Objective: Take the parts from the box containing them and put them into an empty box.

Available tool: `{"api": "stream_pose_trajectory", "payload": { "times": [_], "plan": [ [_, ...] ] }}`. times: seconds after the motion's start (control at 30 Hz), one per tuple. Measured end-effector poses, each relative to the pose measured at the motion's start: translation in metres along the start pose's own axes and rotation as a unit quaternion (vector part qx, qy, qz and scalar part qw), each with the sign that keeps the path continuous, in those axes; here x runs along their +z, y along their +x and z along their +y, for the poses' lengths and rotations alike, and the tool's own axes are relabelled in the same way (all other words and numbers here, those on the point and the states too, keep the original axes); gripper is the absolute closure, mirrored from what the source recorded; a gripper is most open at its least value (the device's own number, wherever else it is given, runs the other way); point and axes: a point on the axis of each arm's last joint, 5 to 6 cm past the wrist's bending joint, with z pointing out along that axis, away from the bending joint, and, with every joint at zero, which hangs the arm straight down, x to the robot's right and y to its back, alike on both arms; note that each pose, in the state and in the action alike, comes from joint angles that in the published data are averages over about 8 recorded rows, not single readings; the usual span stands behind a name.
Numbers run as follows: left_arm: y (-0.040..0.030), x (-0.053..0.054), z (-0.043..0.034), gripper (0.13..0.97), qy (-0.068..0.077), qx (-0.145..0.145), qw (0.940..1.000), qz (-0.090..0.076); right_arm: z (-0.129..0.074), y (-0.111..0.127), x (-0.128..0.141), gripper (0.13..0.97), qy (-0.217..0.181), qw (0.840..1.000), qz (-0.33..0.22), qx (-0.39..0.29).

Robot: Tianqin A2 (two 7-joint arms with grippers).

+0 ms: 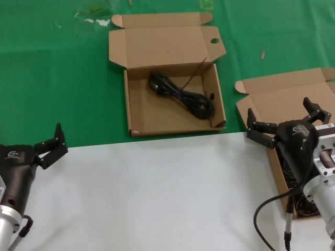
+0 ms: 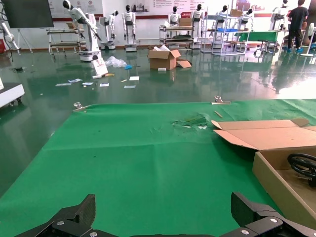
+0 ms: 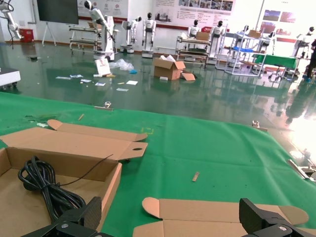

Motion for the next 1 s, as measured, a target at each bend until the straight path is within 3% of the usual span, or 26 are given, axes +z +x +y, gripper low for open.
{"api": "stream_pose_trajectory", "payload": {
  "times": [1.0],
  "plan": [
    [0.0000, 0.0000, 0.0000, 0.132, 0.000, 0.000, 1.0000, 0.000, 0.0000, 0.0000, 0.0000, 0.130, 0.000, 1.000, 0.000, 0.000]
  ]
}}
